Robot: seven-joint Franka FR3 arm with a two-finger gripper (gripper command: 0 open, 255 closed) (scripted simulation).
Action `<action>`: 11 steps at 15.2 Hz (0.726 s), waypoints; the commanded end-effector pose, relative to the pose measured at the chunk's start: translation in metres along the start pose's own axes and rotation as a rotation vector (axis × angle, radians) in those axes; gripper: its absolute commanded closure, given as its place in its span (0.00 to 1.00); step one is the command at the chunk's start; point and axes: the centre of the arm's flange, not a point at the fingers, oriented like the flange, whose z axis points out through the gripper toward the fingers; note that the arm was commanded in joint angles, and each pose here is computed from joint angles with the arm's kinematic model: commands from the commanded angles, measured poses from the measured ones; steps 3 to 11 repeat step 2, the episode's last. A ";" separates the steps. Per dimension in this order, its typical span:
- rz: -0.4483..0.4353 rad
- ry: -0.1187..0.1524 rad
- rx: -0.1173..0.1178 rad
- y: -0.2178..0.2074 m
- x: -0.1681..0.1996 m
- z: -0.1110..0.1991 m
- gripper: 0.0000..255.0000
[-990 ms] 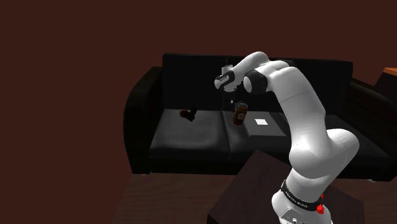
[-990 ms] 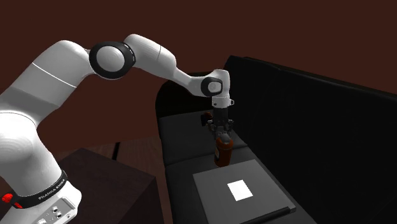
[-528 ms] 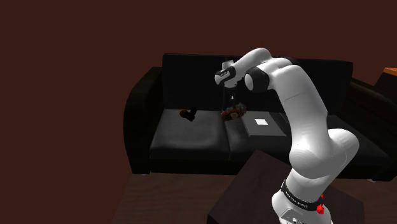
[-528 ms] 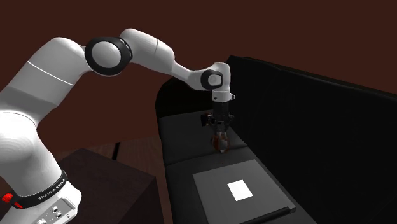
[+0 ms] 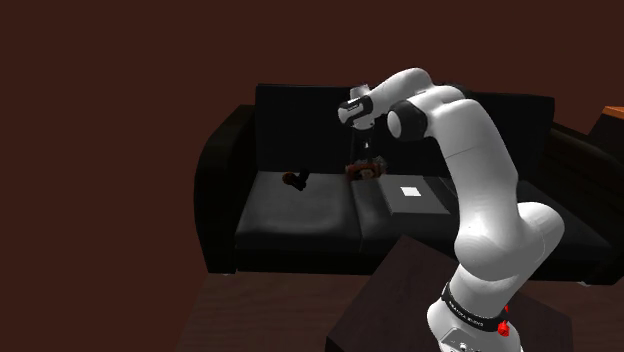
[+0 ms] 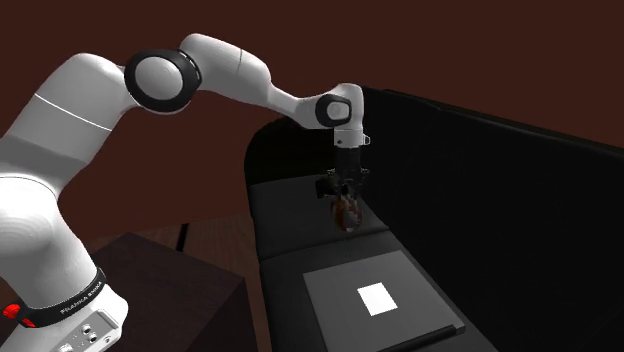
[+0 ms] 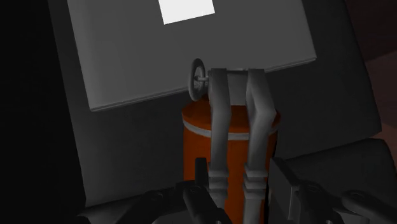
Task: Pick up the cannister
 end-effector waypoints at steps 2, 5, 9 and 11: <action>0.000 0.000 -0.001 0.000 -0.003 -0.007 1.00; 0.000 0.000 -0.001 0.000 -0.003 -0.007 1.00; 0.000 0.000 -0.001 0.000 -0.003 -0.007 1.00; 0.000 0.000 -0.001 0.000 -0.003 -0.007 1.00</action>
